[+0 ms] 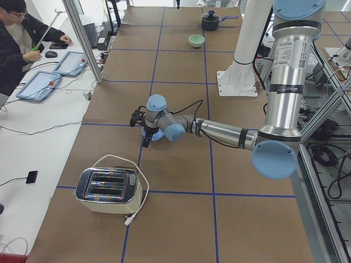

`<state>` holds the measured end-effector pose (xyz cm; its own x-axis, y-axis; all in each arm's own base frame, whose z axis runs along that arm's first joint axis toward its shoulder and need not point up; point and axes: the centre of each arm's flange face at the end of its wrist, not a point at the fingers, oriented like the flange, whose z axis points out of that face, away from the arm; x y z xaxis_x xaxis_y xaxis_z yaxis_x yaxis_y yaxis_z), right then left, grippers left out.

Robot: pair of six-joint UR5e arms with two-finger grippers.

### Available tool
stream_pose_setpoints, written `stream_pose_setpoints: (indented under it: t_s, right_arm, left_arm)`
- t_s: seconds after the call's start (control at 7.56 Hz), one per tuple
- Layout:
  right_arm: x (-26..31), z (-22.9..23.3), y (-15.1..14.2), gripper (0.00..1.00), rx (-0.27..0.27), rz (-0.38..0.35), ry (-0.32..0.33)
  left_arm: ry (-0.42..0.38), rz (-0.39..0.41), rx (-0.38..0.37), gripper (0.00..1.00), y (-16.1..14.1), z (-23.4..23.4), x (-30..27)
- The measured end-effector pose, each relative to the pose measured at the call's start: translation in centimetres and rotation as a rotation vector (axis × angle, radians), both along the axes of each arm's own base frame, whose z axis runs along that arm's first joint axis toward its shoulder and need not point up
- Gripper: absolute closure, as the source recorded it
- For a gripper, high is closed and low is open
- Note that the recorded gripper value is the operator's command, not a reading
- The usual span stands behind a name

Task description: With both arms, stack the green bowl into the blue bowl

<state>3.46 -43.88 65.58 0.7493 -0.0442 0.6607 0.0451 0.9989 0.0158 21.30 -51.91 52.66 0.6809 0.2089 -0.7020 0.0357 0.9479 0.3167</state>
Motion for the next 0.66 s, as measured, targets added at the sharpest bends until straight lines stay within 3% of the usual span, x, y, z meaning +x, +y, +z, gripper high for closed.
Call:
stream_pose_setpoints:
  t_s: [0.13, 0.26, 0.4, 0.66]
  right_arm:
    - [0.0, 0.0, 0.0, 0.00, 0.000, 0.000, 0.000]
    - [0.0, 0.0, 0.0, 0.00, 0.001, 0.001, 0.000]
    - [0.0, -0.1, 0.0, 0.00, 0.002, 0.000, 0.000]
    - [0.0, -0.1, 0.0, 0.00, 0.016, 0.000, -0.001]
  left_arm:
    - [-0.002, 0.013, -0.004, 0.62, -0.6, -0.2, 2.1]
    - [-0.004, 0.023, -0.006, 0.86, -1.0, -0.2, 3.3]
    - [-0.009, 0.034, -0.009, 0.96, -1.2, 0.1, 4.1]
    - [-0.011, 0.048, -0.009, 1.00, -1.3, 0.9, 5.1]
